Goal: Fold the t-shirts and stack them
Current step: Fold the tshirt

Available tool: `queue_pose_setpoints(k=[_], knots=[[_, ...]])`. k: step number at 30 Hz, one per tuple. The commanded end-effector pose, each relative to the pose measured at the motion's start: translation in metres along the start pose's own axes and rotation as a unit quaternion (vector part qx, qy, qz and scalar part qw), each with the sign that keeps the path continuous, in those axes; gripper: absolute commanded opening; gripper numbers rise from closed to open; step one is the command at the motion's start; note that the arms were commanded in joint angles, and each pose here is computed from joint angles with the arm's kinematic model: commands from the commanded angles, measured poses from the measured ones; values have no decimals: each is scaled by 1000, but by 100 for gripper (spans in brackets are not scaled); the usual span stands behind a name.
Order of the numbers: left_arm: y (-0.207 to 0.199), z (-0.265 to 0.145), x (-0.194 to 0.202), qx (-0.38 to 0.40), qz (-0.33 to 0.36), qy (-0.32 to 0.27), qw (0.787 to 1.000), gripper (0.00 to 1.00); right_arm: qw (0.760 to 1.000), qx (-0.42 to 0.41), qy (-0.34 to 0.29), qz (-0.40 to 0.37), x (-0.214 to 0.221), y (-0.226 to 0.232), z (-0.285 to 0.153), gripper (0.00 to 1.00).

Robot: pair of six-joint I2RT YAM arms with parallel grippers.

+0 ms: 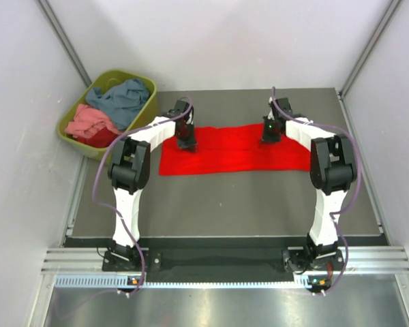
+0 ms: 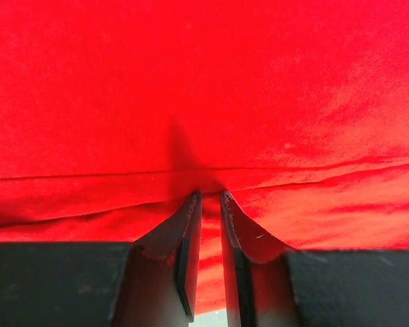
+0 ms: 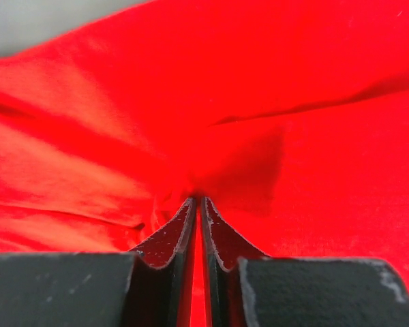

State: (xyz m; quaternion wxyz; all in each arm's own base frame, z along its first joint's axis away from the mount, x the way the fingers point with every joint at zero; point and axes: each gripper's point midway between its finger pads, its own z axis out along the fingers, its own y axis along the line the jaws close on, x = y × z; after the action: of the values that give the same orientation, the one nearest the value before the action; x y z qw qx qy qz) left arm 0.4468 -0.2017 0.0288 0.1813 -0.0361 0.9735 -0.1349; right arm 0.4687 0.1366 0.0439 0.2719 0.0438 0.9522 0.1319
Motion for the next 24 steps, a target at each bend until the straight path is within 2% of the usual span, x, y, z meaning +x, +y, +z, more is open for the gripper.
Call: queue_pose_setpoints(k=[1,3,7,10,12,17,24], knots=[[22,-4,14,-44,-3,7,999,23,1000,-6,-17,-13,-13,8,2,9],[28,-6,20,-55,-4,8,998,23,1000,-4,-17,-18,-16,9,-7,10],[36,-6,35,-63,-12,12,998,23,998,-12,-59,-16,-36,16,-49,16],[42,-6,47,-65,-17,15,998,22,997,-7,-71,7,-37,5,-71,18],[54,-8,53,-92,-23,10,995,22,997,10,-67,25,-30,-11,-75,18],[62,-14,66,-103,-40,9,994,22,995,47,-62,64,-17,-45,-82,16],[71,-32,86,-116,-63,4,991,22,988,88,-74,107,-22,-90,-83,12]])
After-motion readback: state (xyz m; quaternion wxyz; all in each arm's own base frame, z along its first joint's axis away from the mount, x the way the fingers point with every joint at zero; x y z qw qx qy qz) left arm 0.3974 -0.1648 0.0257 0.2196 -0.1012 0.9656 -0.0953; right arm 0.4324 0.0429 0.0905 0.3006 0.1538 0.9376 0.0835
